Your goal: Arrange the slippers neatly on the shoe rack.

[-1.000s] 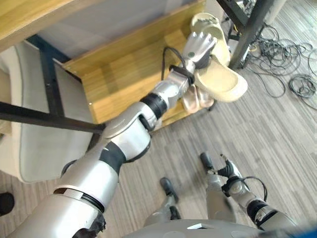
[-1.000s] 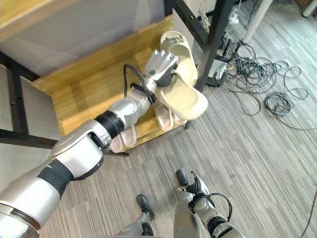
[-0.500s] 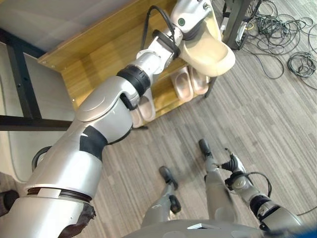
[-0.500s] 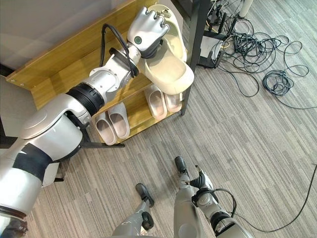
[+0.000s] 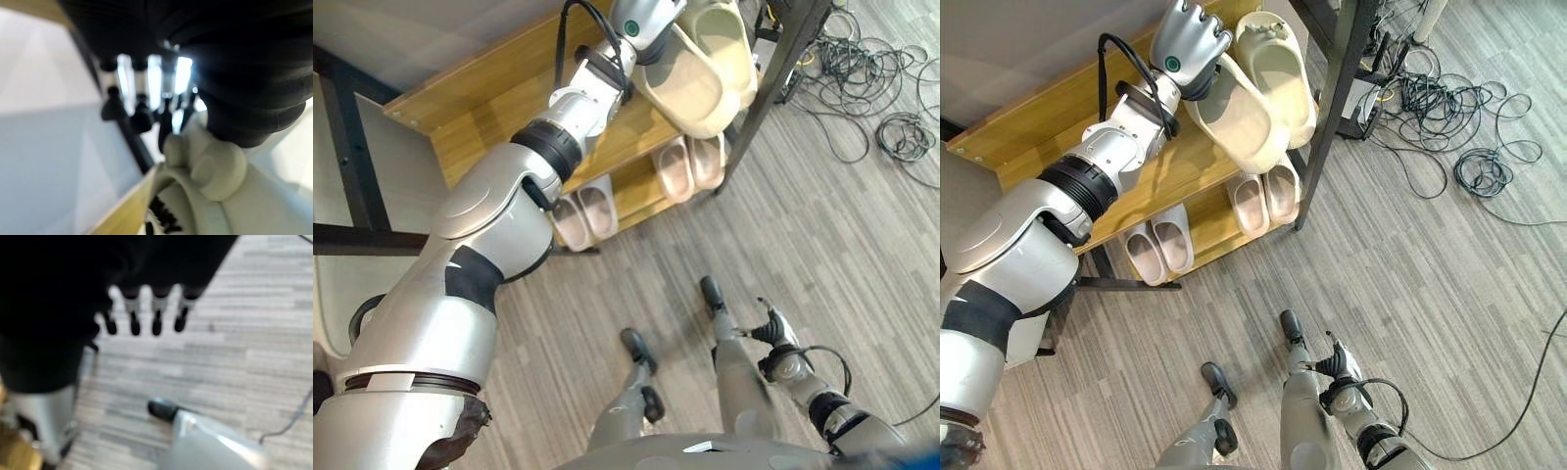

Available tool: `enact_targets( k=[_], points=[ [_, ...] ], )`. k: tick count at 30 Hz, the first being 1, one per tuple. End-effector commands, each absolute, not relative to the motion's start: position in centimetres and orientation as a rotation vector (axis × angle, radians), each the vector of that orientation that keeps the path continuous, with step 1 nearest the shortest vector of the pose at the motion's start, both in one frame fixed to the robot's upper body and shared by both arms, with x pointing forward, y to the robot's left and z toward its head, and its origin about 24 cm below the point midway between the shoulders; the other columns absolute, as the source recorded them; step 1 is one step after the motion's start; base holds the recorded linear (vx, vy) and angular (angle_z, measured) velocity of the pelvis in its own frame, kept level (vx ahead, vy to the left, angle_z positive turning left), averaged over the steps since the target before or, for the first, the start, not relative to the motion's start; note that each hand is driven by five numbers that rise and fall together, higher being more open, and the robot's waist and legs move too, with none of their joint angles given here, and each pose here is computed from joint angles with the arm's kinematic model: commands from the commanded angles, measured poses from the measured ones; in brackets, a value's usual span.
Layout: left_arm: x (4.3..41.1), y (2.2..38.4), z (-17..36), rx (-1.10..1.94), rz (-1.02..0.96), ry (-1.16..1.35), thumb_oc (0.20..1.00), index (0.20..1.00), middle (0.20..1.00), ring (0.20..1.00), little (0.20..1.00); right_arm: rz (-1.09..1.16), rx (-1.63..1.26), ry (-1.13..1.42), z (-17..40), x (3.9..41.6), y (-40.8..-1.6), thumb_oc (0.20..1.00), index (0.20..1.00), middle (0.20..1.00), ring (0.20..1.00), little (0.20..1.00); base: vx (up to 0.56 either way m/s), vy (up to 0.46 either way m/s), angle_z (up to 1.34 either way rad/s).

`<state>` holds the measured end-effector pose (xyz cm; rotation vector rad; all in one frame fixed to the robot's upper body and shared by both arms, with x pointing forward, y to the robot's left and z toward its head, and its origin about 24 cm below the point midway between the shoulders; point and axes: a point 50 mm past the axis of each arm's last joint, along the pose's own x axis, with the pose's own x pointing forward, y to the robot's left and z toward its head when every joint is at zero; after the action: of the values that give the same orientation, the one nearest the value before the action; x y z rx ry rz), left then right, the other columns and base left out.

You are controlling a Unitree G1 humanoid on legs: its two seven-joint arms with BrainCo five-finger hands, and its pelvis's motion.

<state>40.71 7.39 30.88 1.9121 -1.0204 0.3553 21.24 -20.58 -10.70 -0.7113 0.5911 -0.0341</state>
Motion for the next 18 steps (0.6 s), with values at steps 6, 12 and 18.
enact_targets(
  k=[6, 12, 18],
  points=[
    [40.5, 10.1, 35.5, 1.939, 0.591, -0.974, 0.200, 0.200, 0.200, 0.200, 0.200, -0.031, -0.757, 0.605, -11.0, 20.9, -21.1, 1.000, 1.000, 1.000, 1.000, 1.000, 0.01, 0.004, 0.02],
    [40.8, 10.2, 35.1, 1.929, 0.580, -0.933, 1.000, 1.000, 1.000, 1.000, 1.000, -0.025, -0.755, 0.593, -10.8, 21.3, -20.6, 1.000, 1.000, 1.000, 1.000, 1.000, 0.00, 0.000, 0.00],
    [41.3, 10.2, 33.9, 1.915, 0.539, -0.853, 1.000, 1.000, 1.000, 1.000, 1.000, -0.032, -0.749, 0.591, -10.8, 21.5, -20.5, 1.000, 1.000, 1.000, 1.000, 1.000, 0.00, 0.000, 0.00]
  ],
)
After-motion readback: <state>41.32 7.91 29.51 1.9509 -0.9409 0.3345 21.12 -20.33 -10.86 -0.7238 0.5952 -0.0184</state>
